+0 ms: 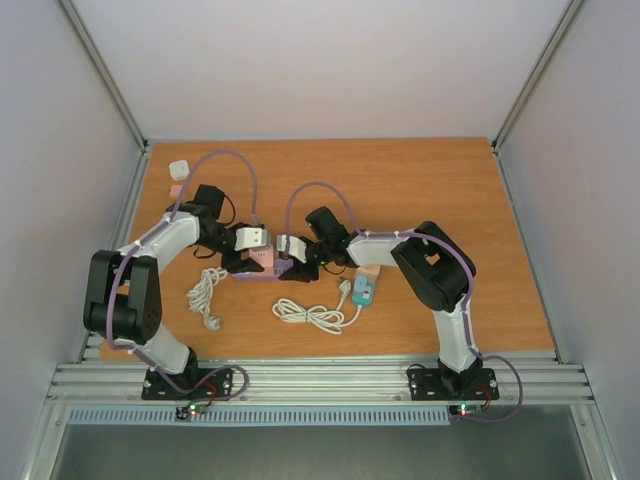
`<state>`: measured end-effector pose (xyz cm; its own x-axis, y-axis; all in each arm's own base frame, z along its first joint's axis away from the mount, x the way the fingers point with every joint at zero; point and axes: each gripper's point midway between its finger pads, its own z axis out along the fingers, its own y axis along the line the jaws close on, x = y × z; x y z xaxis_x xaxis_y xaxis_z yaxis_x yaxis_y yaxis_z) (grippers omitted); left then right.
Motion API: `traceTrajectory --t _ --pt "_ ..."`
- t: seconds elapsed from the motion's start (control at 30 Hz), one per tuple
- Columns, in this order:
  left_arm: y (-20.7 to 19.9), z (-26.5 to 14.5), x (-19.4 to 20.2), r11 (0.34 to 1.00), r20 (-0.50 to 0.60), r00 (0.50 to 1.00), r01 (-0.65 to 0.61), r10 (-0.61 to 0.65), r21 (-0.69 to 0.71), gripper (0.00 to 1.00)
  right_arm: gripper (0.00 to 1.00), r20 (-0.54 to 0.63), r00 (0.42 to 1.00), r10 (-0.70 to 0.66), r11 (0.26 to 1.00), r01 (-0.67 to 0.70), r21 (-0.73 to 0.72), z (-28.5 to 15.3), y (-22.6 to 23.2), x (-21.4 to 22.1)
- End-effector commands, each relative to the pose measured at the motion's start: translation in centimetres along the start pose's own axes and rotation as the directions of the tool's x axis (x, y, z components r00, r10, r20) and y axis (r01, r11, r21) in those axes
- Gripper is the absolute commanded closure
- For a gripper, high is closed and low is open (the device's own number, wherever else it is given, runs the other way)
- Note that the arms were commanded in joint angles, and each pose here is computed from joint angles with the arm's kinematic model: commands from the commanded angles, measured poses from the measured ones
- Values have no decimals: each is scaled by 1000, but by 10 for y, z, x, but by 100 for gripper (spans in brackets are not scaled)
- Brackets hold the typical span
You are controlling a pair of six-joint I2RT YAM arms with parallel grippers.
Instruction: Pull the plug off the socket
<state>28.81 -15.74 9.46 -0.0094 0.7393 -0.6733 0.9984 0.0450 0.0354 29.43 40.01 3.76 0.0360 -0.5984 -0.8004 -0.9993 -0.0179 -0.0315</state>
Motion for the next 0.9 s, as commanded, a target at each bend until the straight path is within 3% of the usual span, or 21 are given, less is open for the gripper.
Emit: traceTrajectory --t 0.0,0.57,0.87 --pt "-1 -15 -36 999 142 990 -8 3 34 67 78 -51 999 -6 1000 7 14 7 -2 15" --pt "-9 -6 -12 993 73 991 -105 109 -63 69 88 -120 991 55 998 -54 11 16 -8 30" --pt "3 -9 -27 997 139 988 65 -71 50 70 89 -161 986 33 999 -27 35 17 -9 44"
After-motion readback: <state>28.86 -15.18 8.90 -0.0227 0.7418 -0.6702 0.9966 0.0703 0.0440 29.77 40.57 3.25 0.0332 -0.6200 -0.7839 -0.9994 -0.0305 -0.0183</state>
